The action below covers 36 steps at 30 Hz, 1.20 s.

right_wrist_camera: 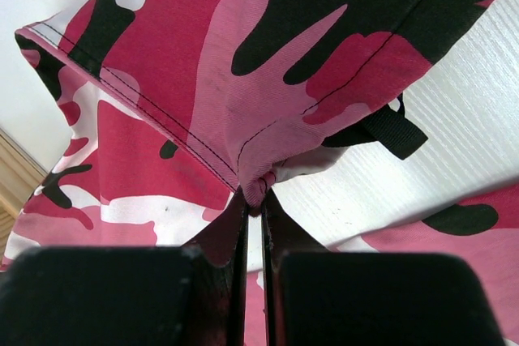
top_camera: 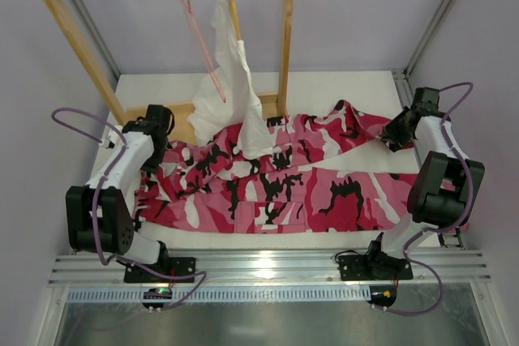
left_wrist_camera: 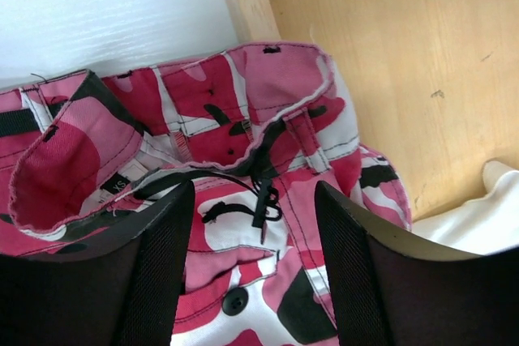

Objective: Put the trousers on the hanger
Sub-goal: Fold the trousers

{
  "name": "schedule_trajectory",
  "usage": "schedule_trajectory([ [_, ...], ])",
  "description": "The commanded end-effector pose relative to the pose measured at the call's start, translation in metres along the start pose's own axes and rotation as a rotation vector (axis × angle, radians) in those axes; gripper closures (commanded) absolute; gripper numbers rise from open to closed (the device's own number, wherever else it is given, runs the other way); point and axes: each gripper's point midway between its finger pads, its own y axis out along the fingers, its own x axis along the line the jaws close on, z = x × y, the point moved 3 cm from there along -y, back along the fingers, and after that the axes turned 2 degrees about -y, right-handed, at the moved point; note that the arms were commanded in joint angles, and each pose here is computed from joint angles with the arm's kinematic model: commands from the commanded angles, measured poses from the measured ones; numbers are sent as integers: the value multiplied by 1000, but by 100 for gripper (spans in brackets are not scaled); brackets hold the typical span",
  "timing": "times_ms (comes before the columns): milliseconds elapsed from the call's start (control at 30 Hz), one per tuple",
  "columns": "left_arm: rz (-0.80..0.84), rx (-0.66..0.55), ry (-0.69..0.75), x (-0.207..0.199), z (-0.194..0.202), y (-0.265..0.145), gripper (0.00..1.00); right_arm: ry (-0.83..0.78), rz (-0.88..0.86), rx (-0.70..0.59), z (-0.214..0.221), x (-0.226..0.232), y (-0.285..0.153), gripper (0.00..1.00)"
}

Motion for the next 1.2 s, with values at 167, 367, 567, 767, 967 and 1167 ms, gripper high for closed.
schedule_trajectory([
  [167, -33, -11, -43, 5, 7, 27, 46, -18, -42, -32, -9, 3, -4, 96],
  [367, -37, -3, -35, 1, 8, 31, 57, -7, -39, -45, -13, -2, -6, 96],
  [567, -21, -24, -21, -4, 5, 33, 45, -5, -49, -40, -13, -1, -7, 96],
  [767, -10, -67, -23, -1, -5, 29, 34, -4, -60, -40, -13, 1, -7, 96],
  [967, -6, -13, -52, -1, 3, 44, 40, -5, -71, -32, -11, 2, -5, 96],
  [1167, -16, 13, -33, -4, 9, 50, 49, -7, -72, -31, -11, 2, -4, 96],
])
